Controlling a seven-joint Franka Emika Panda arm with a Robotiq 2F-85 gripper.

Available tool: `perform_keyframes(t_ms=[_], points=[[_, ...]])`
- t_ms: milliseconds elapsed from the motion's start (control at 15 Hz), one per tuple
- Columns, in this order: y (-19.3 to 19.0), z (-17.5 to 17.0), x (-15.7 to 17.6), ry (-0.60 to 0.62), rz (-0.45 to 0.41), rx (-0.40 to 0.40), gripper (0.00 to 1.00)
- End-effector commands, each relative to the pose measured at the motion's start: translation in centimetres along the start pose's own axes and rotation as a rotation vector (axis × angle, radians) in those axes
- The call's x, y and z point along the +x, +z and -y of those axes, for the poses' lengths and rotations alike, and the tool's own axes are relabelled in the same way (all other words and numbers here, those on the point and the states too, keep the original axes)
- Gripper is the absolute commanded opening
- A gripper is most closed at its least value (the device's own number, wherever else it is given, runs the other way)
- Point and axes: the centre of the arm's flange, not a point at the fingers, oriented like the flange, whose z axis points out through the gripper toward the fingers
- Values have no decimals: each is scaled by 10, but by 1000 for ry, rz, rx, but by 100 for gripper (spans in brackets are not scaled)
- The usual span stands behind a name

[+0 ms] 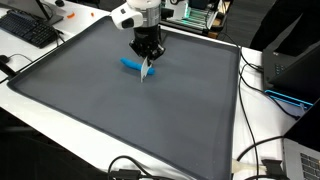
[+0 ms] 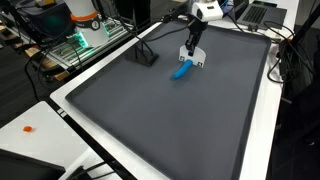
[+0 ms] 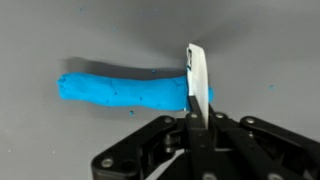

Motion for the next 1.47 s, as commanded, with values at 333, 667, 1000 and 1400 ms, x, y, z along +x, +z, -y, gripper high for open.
perform_keyframes(t_ms=[333, 667, 1000, 1400], points=[[2, 7, -27, 14, 128, 136, 1], [-11, 8, -25, 18, 123, 177, 1], [-35, -7, -16, 30, 67, 151, 1], [-48, -29, -7, 44, 24, 120, 1]])
